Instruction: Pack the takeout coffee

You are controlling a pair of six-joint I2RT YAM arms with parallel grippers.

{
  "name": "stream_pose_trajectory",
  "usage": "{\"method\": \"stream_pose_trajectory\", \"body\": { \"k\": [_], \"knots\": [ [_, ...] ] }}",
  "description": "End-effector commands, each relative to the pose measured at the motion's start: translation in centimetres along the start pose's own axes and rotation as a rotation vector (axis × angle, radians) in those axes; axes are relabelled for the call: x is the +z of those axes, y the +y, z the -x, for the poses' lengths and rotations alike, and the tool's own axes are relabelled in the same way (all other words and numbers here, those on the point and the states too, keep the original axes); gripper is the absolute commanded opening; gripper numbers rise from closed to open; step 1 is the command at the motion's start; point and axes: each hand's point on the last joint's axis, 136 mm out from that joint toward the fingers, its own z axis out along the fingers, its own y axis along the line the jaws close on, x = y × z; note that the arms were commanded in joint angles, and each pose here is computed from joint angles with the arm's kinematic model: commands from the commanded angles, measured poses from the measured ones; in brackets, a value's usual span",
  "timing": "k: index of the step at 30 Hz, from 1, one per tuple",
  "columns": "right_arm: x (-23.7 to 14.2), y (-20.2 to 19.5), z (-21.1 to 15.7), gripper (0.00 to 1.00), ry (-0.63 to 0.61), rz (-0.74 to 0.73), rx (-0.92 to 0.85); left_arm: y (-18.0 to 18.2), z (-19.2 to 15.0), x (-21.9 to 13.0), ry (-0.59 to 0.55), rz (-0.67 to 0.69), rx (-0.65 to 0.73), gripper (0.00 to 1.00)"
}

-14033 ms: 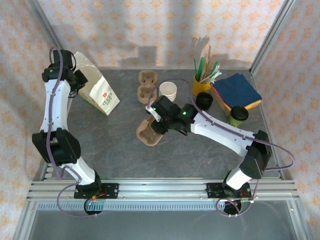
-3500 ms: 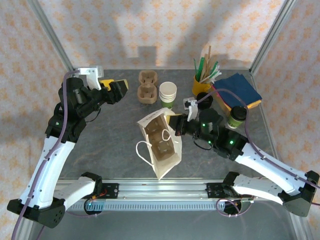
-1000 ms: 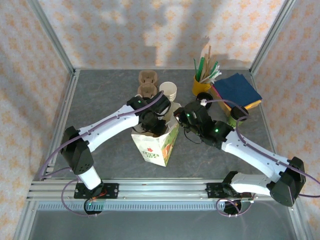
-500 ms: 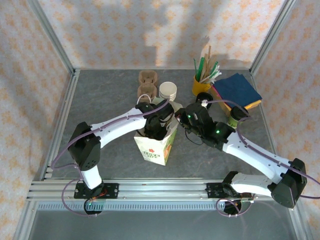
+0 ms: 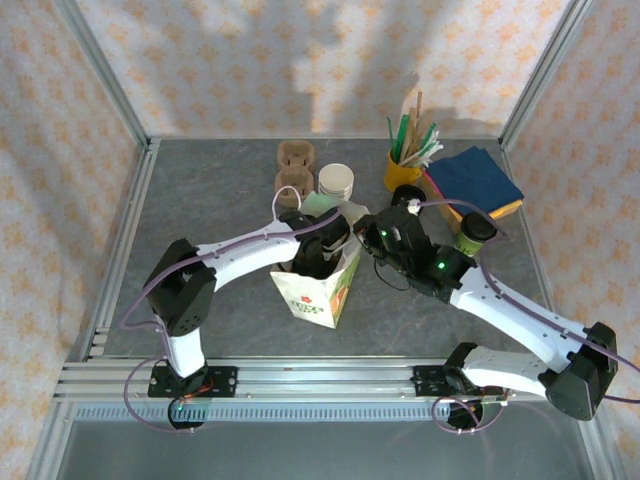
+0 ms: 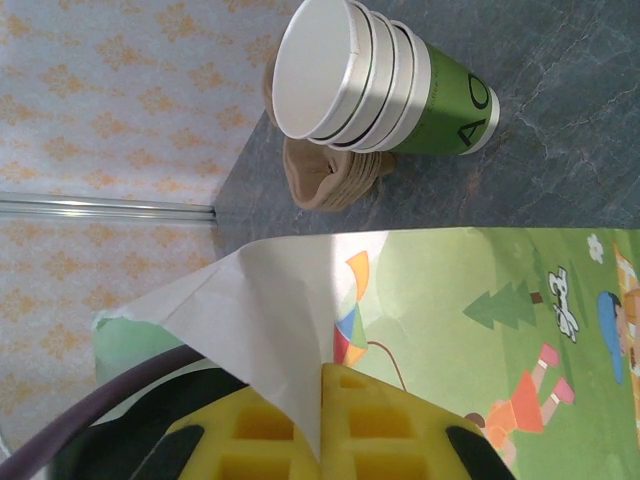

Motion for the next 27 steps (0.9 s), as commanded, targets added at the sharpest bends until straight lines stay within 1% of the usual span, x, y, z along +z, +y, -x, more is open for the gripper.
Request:
{"method": "stream_pose_trajectory", "body": {
  "k": [1, 11, 15, 18, 27],
  "knots": [
    [-0.4, 0.1, 0.9, 0.00, -0.035, 0.017, 0.003, -0.3, -0.2, 0.9, 0.016, -0.006, 0.000, 0.20],
    [-0.5, 0.5, 0.9, 0.00, -0.030, 0.032, 0.000, 0.5, -0.8, 2.5, 0.052, 0.023, -0.005, 0.20],
    [-0.5, 0.4, 0.9, 0.00, -0.033, 0.030, -0.001, 0.3, -0.6, 2.2, 0.044, 0.017, -0.003, 0.20],
    [-0.4, 0.3, 0.9, 0.00, -0.033, 0.025, -0.004, -0.1, 0.1, 0.9, 0.010, 0.010, -0.003, 0.20],
    [0.0, -1.1, 1.0, 0.00, -0.051, -0.028, -0.029, -1.8, 3.0, -5.8, -0.175, -0.030, -0.003, 0.19]
  ]
}}
